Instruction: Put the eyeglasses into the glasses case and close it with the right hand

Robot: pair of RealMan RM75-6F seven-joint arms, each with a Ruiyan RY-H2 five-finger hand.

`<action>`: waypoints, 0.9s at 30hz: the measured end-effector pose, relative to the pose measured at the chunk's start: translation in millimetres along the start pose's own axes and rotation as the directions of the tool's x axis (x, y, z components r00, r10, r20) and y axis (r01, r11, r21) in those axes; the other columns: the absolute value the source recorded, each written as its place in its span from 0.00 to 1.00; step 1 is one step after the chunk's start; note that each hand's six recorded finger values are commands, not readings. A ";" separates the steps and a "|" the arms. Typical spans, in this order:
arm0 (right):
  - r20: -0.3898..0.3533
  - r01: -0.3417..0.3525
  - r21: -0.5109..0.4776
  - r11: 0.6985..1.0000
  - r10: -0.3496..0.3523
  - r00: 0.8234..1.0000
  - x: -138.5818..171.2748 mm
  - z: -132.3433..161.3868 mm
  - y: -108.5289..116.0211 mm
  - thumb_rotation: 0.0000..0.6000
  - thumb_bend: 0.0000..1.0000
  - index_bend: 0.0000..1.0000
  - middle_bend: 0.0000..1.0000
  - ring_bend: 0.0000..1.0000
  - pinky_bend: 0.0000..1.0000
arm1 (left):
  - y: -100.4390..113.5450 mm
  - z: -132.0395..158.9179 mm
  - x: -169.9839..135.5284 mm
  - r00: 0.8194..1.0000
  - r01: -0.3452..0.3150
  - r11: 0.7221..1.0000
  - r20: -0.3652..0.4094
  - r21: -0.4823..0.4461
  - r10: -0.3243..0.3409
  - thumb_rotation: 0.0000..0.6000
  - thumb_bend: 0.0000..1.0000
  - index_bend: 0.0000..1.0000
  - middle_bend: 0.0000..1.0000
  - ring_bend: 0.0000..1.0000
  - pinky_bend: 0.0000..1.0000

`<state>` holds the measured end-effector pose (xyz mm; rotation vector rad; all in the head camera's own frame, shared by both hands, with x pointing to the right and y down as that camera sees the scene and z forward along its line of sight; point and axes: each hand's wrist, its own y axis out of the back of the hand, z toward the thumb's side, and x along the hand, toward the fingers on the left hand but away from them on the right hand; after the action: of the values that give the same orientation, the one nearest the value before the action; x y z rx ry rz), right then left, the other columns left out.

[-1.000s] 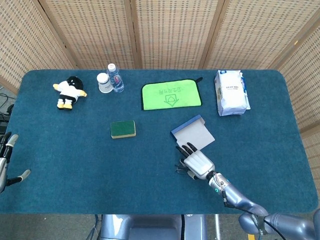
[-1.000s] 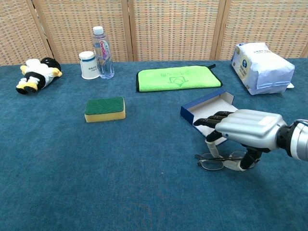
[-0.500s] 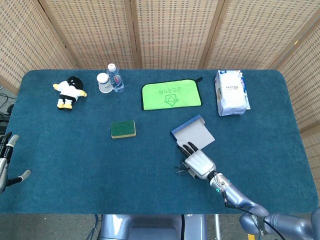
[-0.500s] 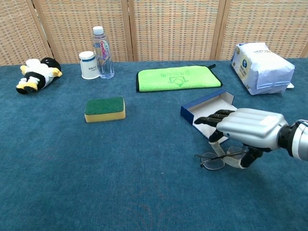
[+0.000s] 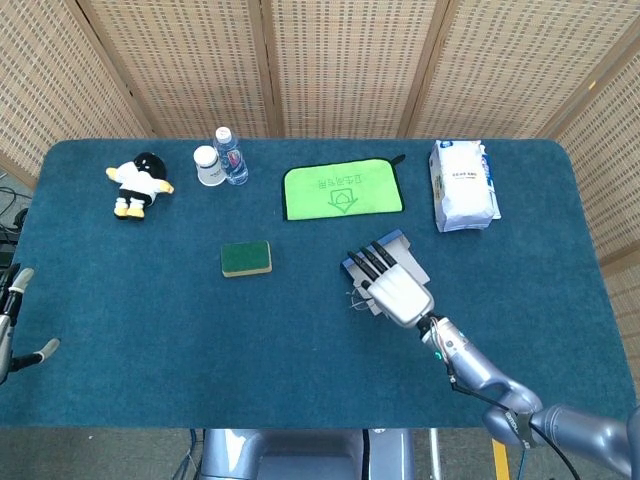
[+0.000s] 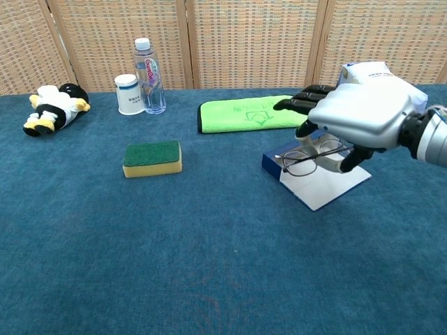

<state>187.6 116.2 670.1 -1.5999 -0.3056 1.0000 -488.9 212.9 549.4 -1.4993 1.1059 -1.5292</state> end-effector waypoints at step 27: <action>0.117 -0.138 0.164 0.977 0.120 0.986 -59.2 -45.8 -45.9 1.00 0.54 0.60 0.05 0.00 0.00 | -7.6 -7.5 11.6 0.999 0.033 0.999 -0.041 0.011 -0.032 1.00 0.00 0.00 0.00 0.00 0.00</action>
<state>200.1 59.1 735.7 -1.4271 -0.1835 1.1824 -496.6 205.8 561.2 -1.4909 1.0992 -1.5920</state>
